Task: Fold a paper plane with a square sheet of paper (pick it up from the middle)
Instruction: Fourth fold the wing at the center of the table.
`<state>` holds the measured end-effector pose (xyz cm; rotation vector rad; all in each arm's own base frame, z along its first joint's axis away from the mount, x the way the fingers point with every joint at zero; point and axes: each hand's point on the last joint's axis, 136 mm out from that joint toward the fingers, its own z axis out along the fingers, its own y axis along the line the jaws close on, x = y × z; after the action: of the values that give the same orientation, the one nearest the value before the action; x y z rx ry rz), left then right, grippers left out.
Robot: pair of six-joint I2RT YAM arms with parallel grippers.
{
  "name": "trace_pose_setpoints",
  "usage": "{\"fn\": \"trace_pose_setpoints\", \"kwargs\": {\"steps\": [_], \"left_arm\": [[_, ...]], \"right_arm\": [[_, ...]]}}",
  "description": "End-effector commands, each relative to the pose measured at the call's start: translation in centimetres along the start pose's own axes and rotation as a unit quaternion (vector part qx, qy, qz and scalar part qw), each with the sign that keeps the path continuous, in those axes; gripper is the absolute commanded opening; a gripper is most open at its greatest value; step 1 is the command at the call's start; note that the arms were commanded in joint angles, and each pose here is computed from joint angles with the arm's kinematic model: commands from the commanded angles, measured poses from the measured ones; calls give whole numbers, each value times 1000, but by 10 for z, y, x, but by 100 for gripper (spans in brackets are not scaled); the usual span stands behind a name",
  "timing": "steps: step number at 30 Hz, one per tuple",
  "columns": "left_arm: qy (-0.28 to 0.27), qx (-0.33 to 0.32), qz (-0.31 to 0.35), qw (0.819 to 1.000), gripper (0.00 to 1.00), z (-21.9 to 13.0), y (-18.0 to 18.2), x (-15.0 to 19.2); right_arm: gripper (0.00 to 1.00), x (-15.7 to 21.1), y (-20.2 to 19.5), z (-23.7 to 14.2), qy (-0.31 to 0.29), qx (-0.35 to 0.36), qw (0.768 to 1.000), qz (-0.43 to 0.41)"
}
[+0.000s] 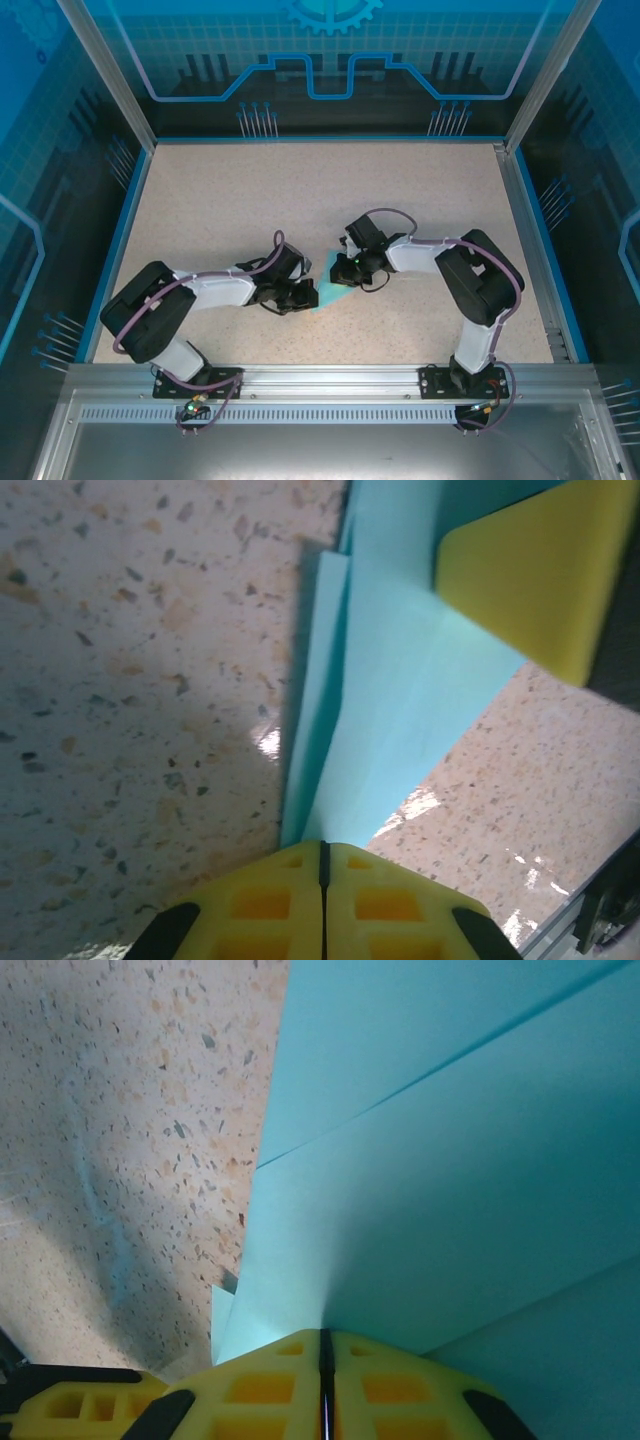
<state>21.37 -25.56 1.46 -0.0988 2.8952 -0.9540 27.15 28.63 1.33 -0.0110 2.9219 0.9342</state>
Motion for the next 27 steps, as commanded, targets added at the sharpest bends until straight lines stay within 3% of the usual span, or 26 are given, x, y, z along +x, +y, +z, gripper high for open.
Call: {"fn": "trace_pose_setpoints", "kwargs": {"steps": [1,5,10,21,27], "left_arm": [[5,-31,-12,999,3,6,17,5],[12,-49,-17,999,1,7,27,10],[13,-56,-19,998,0,6,30,11],[10,-55,-17,998,0,2,25,9],[-9,-3,3,1000,6,-6,-4,-3]], "right_arm": [[10,-4,8,-12,-24,-4,999,-33],[11,-2,36,-24,-45,-46,995,-80],[11,14,46,-13,-26,-61,993,-94],[10,41,25,19,19,-46,995,-85],[10,42,14,23,27,-16,997,-75]]}}
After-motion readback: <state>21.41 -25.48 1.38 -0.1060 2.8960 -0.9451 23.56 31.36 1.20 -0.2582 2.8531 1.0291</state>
